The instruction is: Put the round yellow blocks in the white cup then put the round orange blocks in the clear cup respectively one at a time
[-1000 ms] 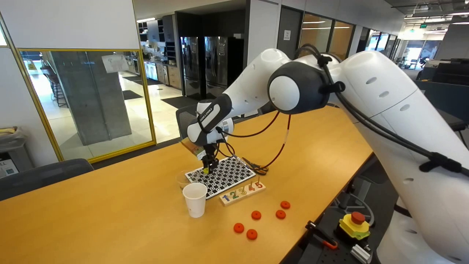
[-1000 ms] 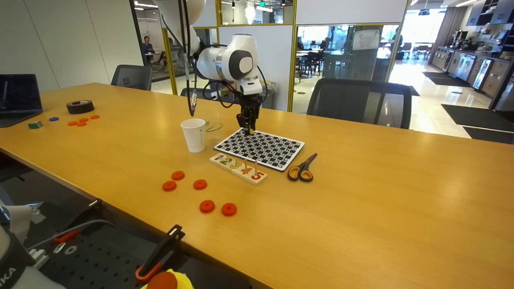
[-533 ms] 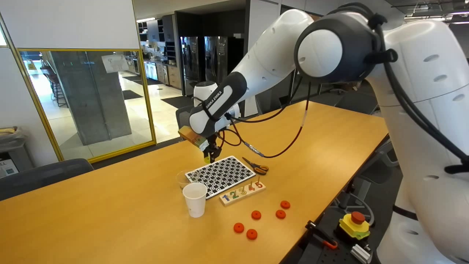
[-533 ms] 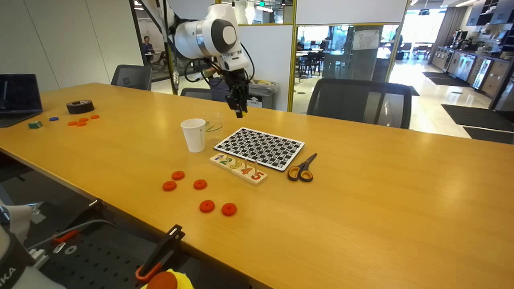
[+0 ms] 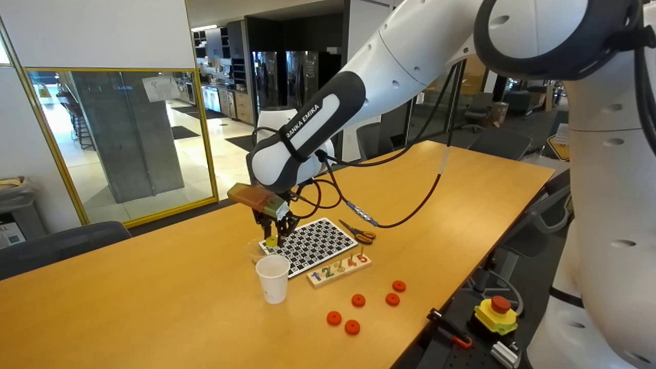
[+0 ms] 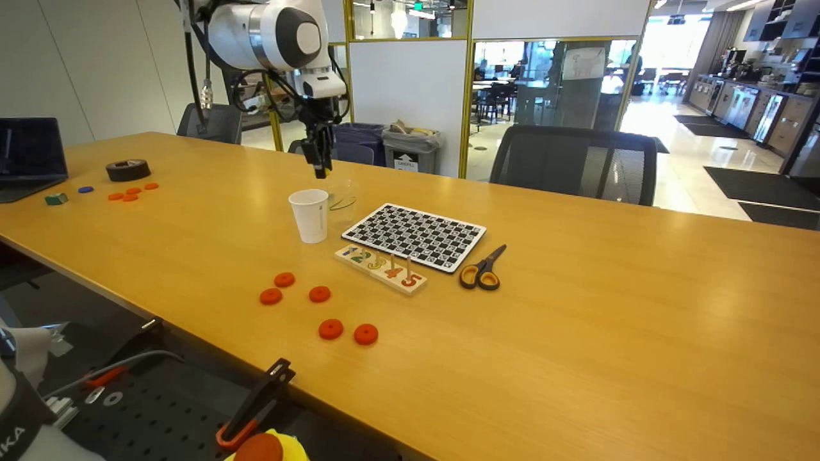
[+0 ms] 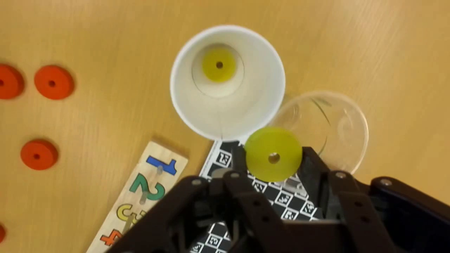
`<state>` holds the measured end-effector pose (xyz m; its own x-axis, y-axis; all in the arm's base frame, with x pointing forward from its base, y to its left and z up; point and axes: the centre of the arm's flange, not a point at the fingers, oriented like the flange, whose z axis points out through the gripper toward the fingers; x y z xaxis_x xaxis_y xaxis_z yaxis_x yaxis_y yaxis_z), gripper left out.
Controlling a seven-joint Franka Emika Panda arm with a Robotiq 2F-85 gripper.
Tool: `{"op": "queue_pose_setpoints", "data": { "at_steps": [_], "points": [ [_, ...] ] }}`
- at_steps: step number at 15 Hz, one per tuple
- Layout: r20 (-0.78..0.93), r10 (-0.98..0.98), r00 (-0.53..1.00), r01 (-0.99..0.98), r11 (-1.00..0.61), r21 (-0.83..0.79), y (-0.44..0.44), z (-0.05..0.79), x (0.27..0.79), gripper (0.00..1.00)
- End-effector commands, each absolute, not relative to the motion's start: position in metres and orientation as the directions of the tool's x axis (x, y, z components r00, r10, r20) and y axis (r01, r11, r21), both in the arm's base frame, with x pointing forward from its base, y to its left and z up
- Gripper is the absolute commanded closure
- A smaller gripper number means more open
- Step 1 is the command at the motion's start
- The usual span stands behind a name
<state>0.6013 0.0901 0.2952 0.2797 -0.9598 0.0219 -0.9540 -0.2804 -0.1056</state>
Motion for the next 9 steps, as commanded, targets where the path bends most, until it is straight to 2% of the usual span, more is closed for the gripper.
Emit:
{"op": "queue_pose_setpoints", "data": {
  "at_steps": [1, 9],
  "points": [
    [-0.071, -0.923, 0.379, -0.924, -0.373, -0.079, 0.097, 0.297, 0.586, 0.83],
    [-0.157, -0.885, 0.438, -0.898, -0.439, -0.03, 0.091, 0.278, 0.587, 0.82]
  ]
}}
